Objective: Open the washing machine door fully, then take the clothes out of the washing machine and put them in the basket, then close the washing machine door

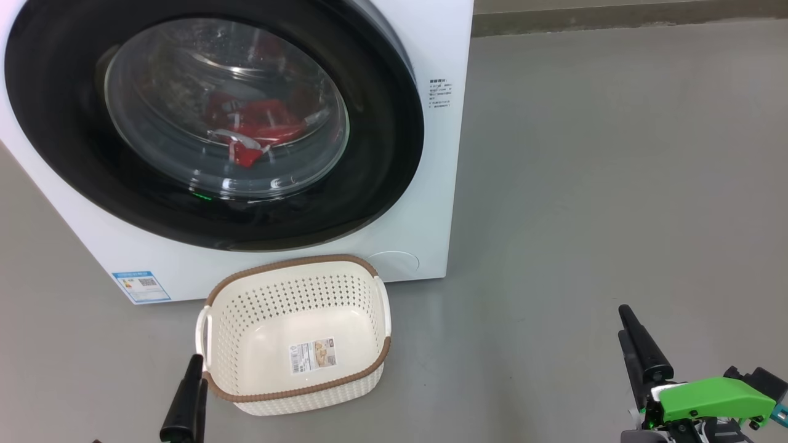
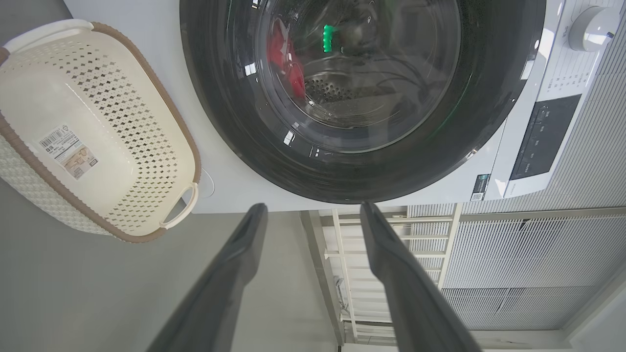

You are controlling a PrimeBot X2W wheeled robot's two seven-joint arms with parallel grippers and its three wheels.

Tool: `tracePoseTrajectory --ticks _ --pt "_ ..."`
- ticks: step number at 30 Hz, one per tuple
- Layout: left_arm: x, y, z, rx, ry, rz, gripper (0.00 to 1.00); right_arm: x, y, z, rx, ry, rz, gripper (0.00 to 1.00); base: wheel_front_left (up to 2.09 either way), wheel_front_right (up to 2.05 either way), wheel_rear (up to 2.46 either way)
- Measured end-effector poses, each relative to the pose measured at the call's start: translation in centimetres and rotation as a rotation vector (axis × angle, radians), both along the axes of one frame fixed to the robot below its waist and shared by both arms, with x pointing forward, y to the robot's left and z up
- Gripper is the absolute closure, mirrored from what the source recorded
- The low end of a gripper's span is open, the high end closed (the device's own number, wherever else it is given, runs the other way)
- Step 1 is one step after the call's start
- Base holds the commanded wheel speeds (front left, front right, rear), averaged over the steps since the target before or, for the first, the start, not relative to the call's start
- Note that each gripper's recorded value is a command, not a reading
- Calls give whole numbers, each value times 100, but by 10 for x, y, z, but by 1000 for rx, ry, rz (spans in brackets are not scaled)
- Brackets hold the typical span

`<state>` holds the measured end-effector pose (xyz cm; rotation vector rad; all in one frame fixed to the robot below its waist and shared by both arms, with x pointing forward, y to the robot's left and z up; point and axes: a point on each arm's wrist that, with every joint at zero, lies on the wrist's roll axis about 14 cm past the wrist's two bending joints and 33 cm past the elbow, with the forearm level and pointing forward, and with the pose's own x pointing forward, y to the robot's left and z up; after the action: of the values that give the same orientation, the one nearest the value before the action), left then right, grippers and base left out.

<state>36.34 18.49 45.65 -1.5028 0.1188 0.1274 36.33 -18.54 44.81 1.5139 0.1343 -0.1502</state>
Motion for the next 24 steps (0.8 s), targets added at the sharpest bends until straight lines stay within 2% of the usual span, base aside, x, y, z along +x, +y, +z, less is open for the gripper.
tracePoseTrajectory --ticks 6,24 --pt "2 1 5 72 -13 -4 0 0 1 0 -75 2 13 0 0 0 0" --pt "6 5 18 376 -51 -23 0 7 8 14 -360 -41 71 0 0 0 0"
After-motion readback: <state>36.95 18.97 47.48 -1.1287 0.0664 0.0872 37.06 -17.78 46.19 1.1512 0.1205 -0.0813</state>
